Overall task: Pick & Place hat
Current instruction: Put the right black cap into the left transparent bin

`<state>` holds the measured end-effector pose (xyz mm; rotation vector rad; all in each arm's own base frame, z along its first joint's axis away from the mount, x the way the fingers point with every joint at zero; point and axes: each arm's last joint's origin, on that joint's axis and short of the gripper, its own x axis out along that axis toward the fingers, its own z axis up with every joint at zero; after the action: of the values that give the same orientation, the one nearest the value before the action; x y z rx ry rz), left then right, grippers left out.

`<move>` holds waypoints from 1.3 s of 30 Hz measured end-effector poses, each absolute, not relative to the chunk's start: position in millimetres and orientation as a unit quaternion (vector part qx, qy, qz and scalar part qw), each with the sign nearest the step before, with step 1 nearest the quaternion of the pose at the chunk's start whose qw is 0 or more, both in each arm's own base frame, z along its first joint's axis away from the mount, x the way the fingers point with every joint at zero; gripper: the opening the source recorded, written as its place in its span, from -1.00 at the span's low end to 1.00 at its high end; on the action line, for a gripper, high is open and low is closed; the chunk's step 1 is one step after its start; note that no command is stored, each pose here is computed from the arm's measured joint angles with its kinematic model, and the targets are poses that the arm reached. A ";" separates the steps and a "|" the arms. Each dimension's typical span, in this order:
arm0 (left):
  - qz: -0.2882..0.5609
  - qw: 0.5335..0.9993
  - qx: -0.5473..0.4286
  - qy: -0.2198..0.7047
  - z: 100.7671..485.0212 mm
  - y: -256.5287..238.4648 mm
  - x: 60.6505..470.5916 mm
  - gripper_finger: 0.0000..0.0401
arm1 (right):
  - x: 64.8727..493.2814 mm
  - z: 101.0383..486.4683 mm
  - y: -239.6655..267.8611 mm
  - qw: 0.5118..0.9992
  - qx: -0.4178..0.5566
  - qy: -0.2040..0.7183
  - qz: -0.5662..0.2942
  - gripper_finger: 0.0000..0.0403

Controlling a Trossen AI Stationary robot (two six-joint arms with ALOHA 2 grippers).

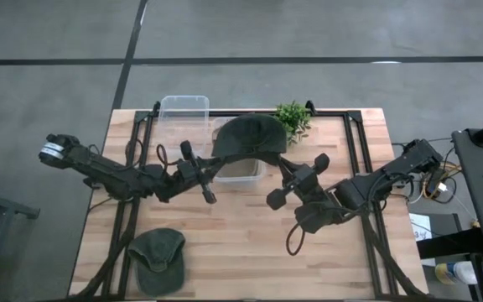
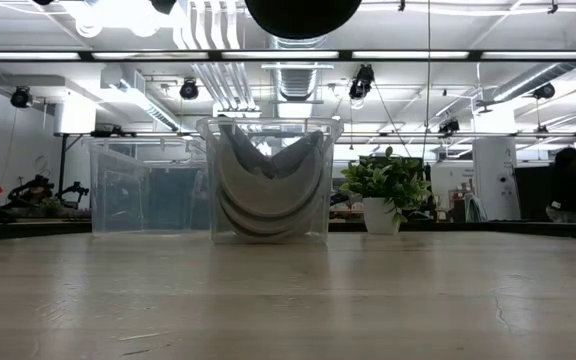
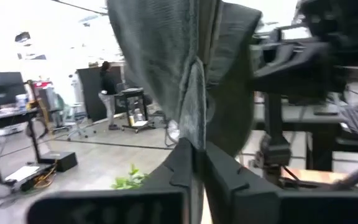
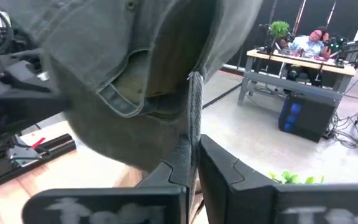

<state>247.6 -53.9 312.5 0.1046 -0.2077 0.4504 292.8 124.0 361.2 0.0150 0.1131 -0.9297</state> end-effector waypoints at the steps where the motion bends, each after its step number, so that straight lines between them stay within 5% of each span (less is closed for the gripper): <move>1: 0.225 0.968 0.048 -0.104 313.4 -53.3 247.5 -0.93 | 292.8 361.2 124.1 0.893 0.007 0.055 -0.448 -0.93; 8: 0.237 0.966 0.043 -0.096 319.5 -50.5 239.5 -0.97 | 293.2 361.3 124.3 0.896 -0.009 0.069 -0.438 -0.75; 21: 0.367 0.929 -0.018 -0.045 362.1 -24.3 169.8 -0.98 | 290.1 360.5 122.9 0.890 -0.081 0.100 -0.438 0.04; 39: 0.502 0.857 -0.093 -0.061 366.4 -2.7 112.8 -0.99 | 288.6 330.1 123.0 0.889 -0.115 0.135 -0.422 0.15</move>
<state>112.8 -2.7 366.4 -0.1945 -0.1291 1.0555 288.6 123.0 330.1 -0.2390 0.2813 -0.8762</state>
